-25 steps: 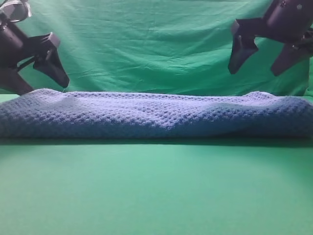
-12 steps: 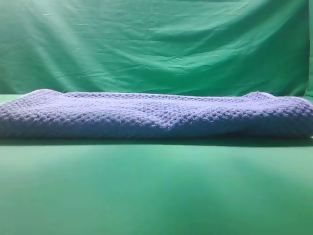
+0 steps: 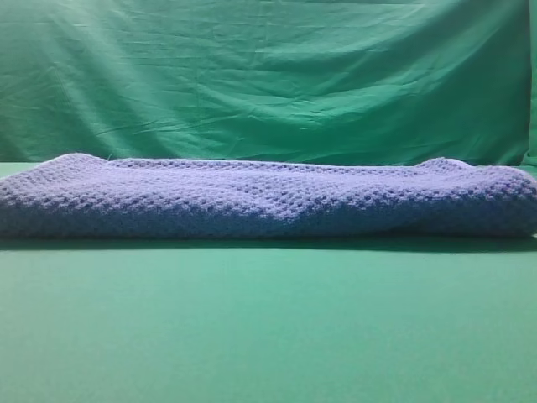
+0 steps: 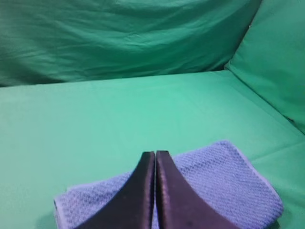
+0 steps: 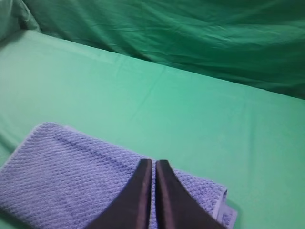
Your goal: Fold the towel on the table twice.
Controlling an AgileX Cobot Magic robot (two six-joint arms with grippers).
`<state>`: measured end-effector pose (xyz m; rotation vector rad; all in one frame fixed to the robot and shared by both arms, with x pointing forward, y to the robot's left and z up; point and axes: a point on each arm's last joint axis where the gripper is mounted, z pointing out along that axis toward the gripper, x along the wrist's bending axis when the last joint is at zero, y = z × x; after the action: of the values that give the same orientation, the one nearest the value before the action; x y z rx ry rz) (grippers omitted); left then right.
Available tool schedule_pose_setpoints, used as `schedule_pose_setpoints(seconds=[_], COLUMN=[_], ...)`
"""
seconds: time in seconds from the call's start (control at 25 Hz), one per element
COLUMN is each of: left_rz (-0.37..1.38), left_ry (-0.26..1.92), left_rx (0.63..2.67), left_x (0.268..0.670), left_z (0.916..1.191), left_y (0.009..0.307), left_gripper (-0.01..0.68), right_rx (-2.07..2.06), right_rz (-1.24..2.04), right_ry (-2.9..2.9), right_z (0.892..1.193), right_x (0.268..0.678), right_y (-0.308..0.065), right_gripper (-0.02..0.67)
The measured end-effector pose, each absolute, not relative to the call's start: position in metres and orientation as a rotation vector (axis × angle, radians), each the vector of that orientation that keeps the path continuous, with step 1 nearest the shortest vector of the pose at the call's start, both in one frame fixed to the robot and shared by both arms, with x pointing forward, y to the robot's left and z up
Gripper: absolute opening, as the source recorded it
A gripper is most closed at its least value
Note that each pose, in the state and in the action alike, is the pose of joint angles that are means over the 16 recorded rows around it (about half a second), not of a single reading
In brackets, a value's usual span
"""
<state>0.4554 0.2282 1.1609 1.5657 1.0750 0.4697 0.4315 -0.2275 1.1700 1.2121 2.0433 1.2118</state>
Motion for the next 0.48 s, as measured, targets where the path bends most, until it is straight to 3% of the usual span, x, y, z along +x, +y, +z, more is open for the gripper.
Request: schedule_pose_setpoints(seconds=[0.48], left_rz=[0.631], left_ry=[1.167], left_rx=[1.591], left_x=[0.360], left_z=[1.189], left_y=[0.256], left_gripper=[0.000], right_rx=[1.303], right_rz=[1.106], right_ry=[1.928], right_z=[1.172], right_x=[0.366], right_y=[-0.256], right_gripper=[0.000])
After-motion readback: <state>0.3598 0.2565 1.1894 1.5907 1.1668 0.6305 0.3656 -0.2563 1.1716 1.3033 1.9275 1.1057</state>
